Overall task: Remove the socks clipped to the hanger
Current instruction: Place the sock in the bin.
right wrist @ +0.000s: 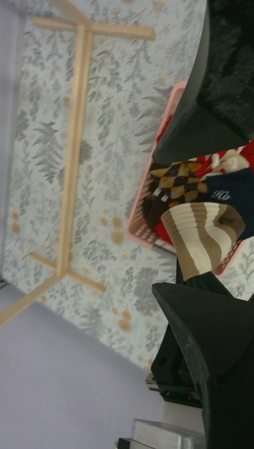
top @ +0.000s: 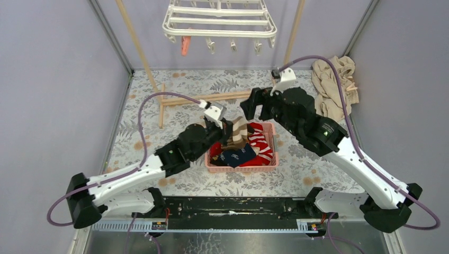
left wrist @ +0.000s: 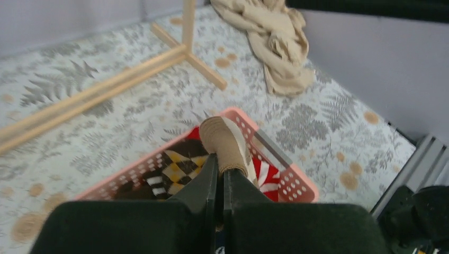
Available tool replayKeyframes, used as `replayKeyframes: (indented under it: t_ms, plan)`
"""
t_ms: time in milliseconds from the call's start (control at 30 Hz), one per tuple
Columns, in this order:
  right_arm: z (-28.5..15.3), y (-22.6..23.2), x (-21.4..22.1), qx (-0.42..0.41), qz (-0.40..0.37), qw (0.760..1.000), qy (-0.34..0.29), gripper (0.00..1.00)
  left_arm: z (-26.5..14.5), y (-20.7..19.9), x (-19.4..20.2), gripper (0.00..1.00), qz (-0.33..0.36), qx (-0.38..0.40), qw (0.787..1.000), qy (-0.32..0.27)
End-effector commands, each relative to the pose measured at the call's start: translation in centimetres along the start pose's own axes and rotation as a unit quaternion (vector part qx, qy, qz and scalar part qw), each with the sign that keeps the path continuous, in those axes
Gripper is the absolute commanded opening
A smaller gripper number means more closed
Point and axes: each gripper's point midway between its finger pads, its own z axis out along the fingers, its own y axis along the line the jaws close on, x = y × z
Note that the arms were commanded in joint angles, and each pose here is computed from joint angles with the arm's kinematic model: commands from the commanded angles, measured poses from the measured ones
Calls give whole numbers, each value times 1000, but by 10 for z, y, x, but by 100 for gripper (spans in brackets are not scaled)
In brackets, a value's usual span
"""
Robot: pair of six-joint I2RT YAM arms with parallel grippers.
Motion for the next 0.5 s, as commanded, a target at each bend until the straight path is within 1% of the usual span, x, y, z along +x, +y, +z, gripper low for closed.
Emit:
replayKeyframes:
  t_ms: [0, 33, 100, 200, 233, 267, 300, 333, 367, 467]
  plan:
    - [1, -26, 48, 21, 7, 999, 44, 90, 24, -25, 34, 0, -41, 50, 998, 16]
    - [1, -30, 57, 20, 12, 998, 55, 90, 30, -26, 44, 1, -47, 52, 997, 25]
    - [2, -38, 74, 22, 20, 997, 72, 90, 39, -24, 66, 10, -53, 43, 997, 42]
    - [3, -45, 95, 24, 25, 995, 93, 90, 51, -20, 95, 27, -57, 33, 996, 56]
    - [4, -47, 101, 25, 25, 994, 99, 90, 55, -20, 102, 43, -55, 30, 996, 61]
    - [5, -49, 107, 25, 25, 994, 106, 90, 58, -19, 108, 62, -53, 29, 996, 68]
    - [6, -51, 114, 26, 24, 993, 114, 90, 61, -19, 110, 83, -51, 27, 996, 70]
    - [6, -53, 120, 29, 24, 992, 120, 90, 62, -18, 110, 97, -48, 24, 996, 71]
    - [7, -56, 126, 32, 23, 991, 127, 90, 61, -18, 107, 98, -48, 21, 996, 70]
    - [10, -61, 142, 36, 24, 989, 144, 90, 51, -18, 85, 99, -42, 19, 997, 54]
